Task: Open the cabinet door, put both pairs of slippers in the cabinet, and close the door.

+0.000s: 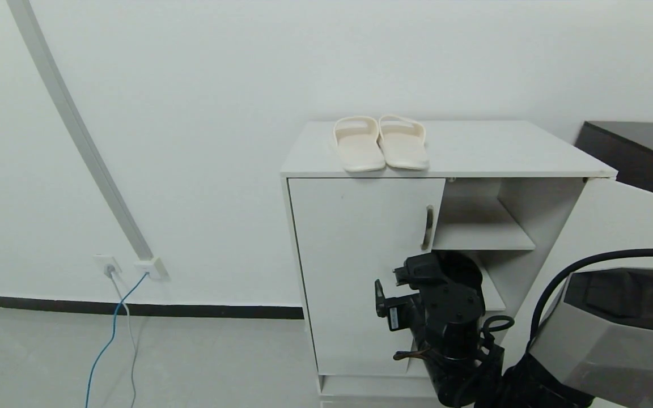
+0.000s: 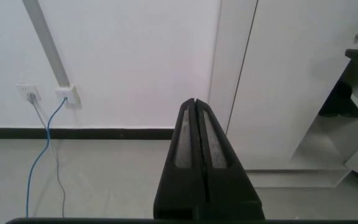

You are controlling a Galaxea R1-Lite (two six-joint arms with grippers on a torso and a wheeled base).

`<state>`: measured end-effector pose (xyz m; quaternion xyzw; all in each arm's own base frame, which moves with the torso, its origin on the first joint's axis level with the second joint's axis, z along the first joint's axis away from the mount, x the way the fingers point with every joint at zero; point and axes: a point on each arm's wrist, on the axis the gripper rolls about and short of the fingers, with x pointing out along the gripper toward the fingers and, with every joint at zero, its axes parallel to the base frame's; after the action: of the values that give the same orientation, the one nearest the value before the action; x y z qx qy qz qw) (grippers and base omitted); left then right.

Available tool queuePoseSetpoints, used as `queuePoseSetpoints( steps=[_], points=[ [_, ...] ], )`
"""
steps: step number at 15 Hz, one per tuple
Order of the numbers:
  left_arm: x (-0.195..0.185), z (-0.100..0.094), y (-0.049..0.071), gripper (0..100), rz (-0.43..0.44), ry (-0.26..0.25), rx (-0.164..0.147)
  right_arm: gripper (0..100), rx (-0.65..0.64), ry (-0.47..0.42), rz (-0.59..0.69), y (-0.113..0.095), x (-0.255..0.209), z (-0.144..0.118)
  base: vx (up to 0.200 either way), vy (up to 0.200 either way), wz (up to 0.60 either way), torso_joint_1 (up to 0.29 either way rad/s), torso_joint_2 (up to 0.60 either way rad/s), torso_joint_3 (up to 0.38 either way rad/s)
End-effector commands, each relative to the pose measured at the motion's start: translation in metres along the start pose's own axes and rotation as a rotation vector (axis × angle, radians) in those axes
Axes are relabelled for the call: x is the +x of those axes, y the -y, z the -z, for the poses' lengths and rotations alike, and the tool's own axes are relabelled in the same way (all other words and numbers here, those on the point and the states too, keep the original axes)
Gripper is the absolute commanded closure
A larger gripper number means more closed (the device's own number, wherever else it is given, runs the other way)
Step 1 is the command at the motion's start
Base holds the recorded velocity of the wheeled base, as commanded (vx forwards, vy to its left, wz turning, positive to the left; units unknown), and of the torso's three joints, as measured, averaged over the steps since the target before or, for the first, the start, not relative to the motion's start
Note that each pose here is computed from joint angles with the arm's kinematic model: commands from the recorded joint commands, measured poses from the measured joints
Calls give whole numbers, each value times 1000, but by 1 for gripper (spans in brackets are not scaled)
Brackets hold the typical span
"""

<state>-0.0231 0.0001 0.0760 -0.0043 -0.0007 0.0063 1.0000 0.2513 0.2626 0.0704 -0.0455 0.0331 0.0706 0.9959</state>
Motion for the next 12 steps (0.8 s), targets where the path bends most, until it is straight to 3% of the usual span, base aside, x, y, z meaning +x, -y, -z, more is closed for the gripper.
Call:
queuePoseSetpoints(
  steps=[1, 12],
  points=[
    [0, 0, 0, 100, 0, -1, -1, 0, -2, -2, -1, 0, 0, 1, 0, 0, 0, 163, -481, -315],
    [0, 0, 0, 100, 0, -1, -1, 0, -5, -6, -1, 0, -1, 2, 0, 0, 0, 207, -526, -320]
  ],
)
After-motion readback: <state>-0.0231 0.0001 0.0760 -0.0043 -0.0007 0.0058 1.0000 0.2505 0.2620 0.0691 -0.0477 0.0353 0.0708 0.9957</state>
